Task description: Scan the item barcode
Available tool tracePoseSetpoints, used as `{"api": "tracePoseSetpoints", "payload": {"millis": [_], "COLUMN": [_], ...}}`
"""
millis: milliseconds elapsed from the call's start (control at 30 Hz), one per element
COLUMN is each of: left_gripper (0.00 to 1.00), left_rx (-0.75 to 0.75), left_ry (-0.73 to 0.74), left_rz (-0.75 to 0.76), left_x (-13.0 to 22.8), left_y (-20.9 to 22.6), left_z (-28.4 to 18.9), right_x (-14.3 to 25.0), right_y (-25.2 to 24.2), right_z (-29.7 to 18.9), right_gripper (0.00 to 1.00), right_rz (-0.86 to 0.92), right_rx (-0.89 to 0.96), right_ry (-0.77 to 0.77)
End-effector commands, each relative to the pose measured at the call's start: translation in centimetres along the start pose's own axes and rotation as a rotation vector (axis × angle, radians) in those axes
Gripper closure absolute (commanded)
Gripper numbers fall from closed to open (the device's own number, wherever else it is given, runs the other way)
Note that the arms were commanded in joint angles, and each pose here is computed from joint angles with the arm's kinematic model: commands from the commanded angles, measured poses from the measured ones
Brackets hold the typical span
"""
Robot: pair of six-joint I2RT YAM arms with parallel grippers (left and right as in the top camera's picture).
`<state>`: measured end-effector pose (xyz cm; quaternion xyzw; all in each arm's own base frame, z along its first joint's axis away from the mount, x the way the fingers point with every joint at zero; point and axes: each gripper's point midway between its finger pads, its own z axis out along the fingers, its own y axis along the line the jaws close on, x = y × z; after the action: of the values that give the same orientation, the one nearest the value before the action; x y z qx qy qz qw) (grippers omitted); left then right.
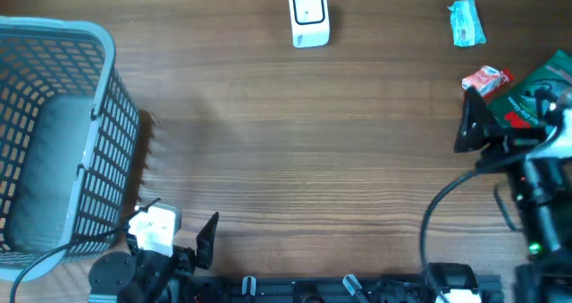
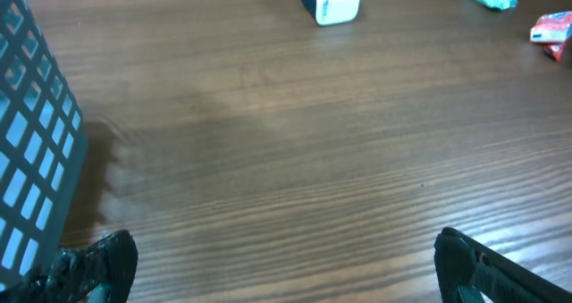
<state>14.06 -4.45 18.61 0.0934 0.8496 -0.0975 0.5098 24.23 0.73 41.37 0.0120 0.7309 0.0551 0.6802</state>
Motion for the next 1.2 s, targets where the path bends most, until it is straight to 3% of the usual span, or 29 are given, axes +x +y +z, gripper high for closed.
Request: {"api": "tracePoseSetpoints", "payload": {"millis": [0,133,467,800,967,1167], "left_gripper": [0.00,0.00,0.00,0.00,0.00,0.00], "left_rx": [0.012,0.012,0.012,0.012,0.012,0.012], "left_ry": [-0.007,-0.007,-0.007,-0.007,-0.007,-0.007], "left_rz": [-0.008,-0.007,-0.007,-0.008,-0.007,-0.008], "left_x": [-0.1,-0.1,-0.1,-0.1,-0.1,-0.1], "left_y": [-0.2,-0.2,-0.2,-0.2,-0.2,-0.2], "left_z": [-0.1,-0.1,-0.1,-0.1,-0.1,-0.1], "right_x": [4.2,7.5,15.5,23.3,23.3,23.4], "right_y": [0.8,0.7,-0.2,-1.7,-4.2,-4.0], "right_z": [-0.3,-0.7,-0.3,2.0,1.9,1.9], "right_gripper": [0.00,0.00,0.00,0.00,0.00,0.00], "right_rz": [-0.052,-0.069,-0.076,-0.099,-0.039,-0.047], "right_rx": [-0.073,-0.089,-0.081,-0.041,0.106,0.094], "right_ry": [-0.096,-0.204,-0.258,-0.084,-0.083,-0.080]}}
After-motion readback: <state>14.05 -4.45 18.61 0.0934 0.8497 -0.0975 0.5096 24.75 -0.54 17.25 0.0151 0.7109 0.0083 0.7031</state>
